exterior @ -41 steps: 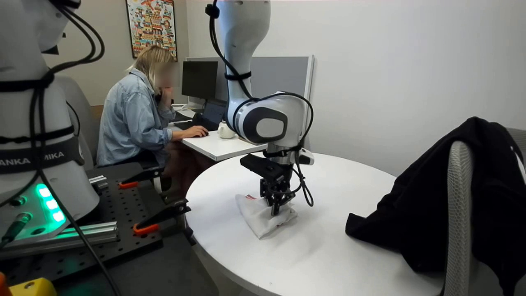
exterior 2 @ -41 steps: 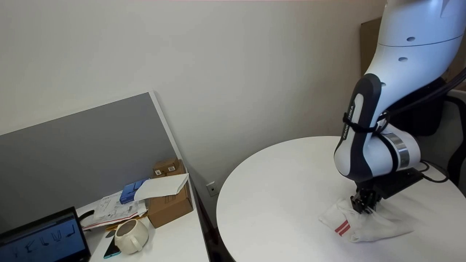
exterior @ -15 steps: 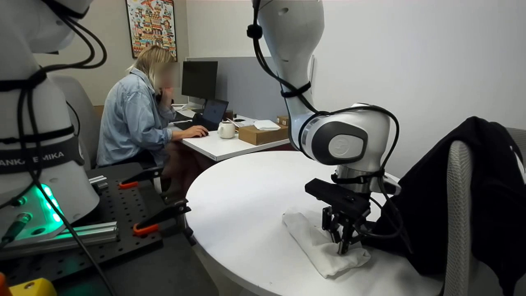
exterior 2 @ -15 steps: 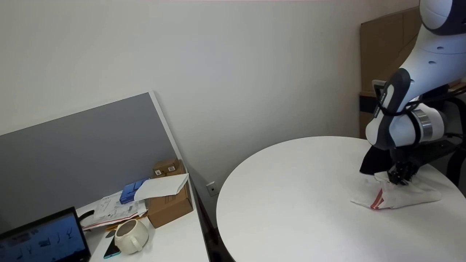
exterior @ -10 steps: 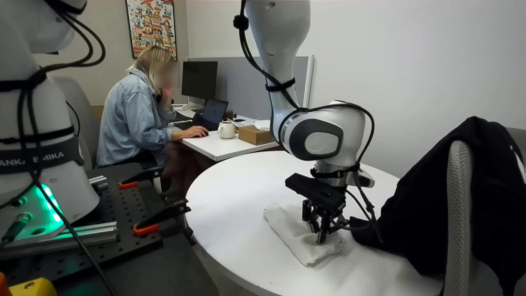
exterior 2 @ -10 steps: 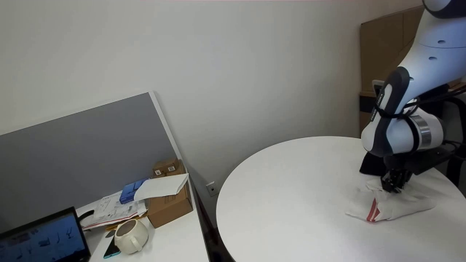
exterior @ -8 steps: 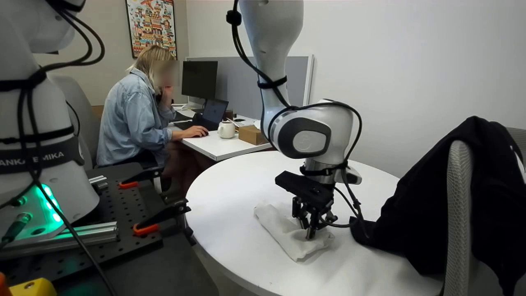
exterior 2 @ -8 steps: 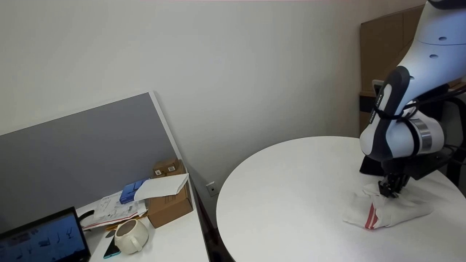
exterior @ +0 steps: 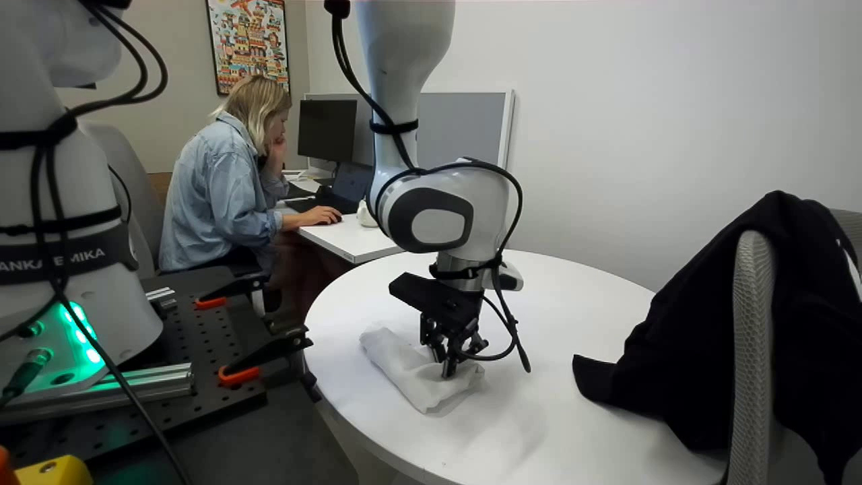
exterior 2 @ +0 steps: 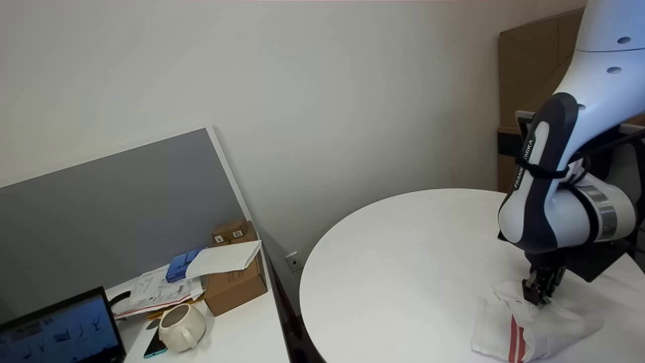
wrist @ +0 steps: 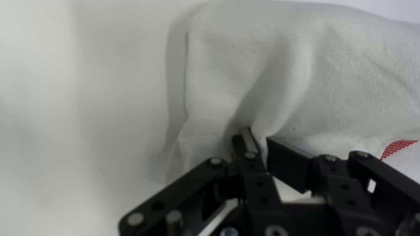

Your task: Use the towel to wipe the table

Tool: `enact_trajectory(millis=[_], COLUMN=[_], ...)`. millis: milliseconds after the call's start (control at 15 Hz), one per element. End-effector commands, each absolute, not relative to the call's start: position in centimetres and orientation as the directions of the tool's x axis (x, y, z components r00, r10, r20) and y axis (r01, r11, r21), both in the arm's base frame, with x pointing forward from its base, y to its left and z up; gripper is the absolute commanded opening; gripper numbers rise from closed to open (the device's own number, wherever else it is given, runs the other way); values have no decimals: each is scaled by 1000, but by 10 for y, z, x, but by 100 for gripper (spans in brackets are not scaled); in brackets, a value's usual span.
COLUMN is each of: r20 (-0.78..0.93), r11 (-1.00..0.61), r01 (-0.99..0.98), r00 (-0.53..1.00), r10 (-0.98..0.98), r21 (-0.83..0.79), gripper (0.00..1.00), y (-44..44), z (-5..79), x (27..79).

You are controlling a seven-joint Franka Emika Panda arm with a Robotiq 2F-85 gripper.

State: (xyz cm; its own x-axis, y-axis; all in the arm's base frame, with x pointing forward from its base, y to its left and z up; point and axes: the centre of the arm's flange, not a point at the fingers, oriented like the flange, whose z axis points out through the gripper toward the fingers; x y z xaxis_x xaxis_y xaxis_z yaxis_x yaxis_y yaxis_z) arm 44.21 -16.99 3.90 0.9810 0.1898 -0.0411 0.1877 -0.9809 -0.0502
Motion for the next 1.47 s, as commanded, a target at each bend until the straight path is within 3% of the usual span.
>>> enact_trajectory(millis=[0,867,1400], r20=[-48,-54,14], r11=[-984,-994,-999], r01=[174,-95,46], r00=[983,994,999], r10=[176,-98,46], r21=[-49,55,-18], gripper=[2,2,2], y=[-162,-208,-166], z=[33,12,44], x=[424,557,529])
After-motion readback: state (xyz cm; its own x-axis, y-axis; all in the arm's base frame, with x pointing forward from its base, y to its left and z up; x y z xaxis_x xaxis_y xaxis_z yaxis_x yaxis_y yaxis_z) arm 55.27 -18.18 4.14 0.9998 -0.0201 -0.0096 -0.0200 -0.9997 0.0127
